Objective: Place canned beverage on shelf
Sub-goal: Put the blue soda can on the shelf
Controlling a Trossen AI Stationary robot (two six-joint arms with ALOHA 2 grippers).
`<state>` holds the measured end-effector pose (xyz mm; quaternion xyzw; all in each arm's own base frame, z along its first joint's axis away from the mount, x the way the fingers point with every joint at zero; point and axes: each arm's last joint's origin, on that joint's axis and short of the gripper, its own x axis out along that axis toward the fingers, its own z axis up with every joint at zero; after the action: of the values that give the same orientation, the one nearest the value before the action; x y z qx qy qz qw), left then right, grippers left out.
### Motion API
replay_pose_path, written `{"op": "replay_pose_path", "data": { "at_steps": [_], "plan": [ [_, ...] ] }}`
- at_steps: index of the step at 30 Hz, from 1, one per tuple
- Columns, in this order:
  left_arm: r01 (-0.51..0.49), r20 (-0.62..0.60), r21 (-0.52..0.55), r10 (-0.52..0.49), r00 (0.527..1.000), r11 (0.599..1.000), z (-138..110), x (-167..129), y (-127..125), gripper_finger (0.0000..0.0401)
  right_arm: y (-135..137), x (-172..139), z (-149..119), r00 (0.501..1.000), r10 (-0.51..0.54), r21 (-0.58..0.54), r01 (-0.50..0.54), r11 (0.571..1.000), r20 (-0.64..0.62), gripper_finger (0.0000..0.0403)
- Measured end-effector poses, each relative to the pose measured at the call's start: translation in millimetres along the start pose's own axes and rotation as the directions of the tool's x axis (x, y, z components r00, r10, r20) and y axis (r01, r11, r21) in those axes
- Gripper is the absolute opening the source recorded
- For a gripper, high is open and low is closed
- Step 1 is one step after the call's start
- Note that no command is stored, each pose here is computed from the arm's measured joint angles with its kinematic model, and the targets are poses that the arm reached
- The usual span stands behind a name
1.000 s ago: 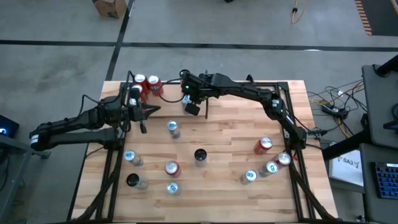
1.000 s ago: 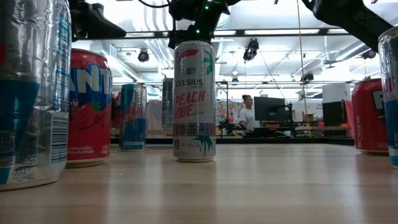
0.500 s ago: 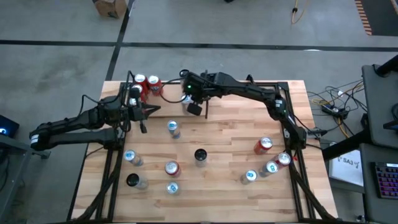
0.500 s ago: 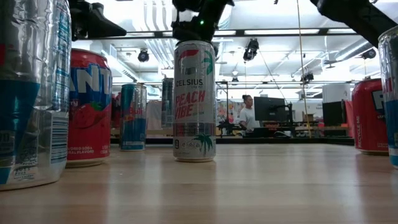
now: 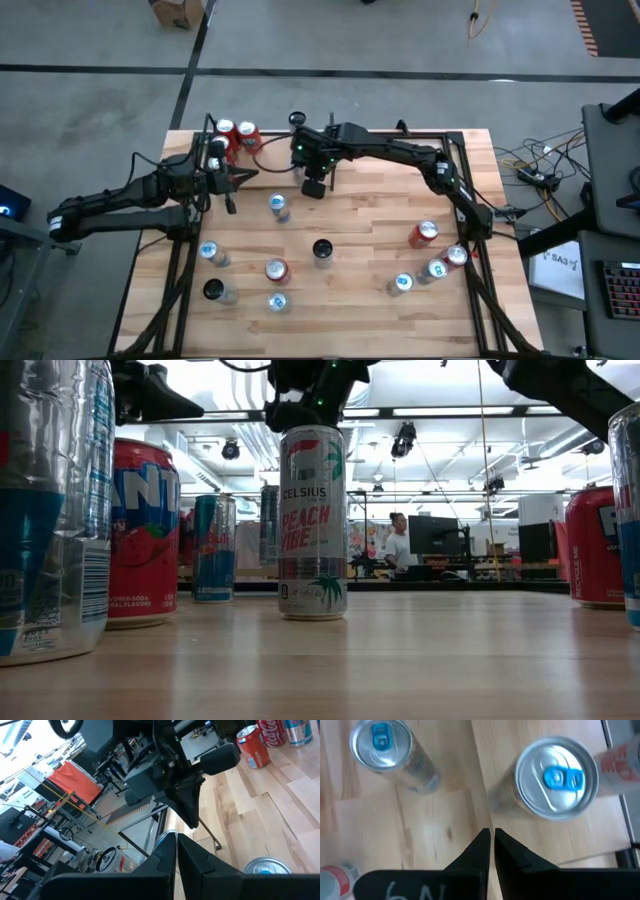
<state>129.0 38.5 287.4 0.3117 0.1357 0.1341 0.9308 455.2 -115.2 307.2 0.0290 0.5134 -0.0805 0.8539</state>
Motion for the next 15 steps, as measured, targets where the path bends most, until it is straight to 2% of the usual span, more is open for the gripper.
{"op": "replay_pose_path", "data": {
  "at_steps": [15],
  "plan": [
    [0.004, -0.005, 0.004, -0.004, 1.000, 1.000, 0, 2, 0, 0.0000, -3, 10, 20, 0.981, -0.051, -0.040, 0.060, 0.997, 0.188, 0.0013]
  ]
}}
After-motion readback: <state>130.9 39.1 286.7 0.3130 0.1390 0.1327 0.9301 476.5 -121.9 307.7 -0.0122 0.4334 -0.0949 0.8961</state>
